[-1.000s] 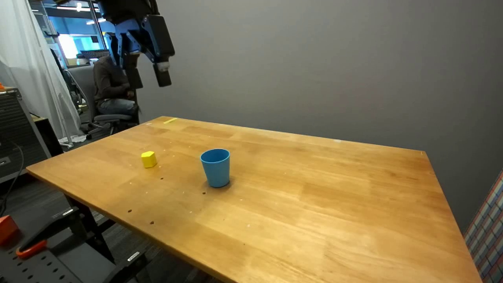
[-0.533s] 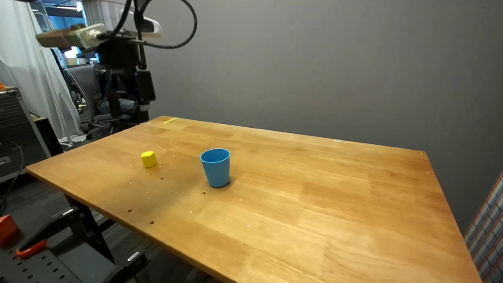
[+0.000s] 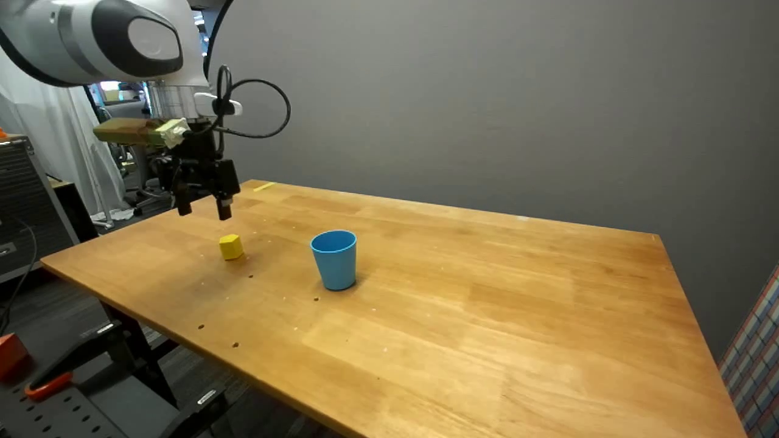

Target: Put the yellow block in the cup

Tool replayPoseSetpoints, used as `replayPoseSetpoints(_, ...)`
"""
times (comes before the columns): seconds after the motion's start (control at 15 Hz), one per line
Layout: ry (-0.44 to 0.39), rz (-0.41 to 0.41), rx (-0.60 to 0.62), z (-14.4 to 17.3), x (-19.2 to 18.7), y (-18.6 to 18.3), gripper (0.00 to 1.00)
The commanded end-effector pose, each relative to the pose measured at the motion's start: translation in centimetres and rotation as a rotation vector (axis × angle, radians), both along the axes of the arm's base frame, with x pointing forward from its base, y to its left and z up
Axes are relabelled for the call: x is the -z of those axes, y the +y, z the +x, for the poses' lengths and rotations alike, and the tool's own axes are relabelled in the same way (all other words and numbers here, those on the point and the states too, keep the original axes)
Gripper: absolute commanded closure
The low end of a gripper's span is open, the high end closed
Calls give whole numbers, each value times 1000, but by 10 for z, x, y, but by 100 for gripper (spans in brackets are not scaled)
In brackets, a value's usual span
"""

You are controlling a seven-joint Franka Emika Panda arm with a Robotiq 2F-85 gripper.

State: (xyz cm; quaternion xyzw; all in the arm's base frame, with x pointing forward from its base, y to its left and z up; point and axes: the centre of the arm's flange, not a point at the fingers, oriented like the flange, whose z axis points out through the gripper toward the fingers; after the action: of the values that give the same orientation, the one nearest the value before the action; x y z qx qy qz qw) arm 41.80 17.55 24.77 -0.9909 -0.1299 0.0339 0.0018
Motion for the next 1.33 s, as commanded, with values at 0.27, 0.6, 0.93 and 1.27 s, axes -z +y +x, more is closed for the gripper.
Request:
replayPoseSetpoints(0.27,-64,-113,34,42,69,51,0)
replayPoseSetpoints(0.6,-55,-122,56,55,92,67,0)
replayPoseSetpoints(0.93,-62,-149,67,64,102,66,49)
replayPoseSetpoints(1.27,-57,-206,259,59,72,1,78)
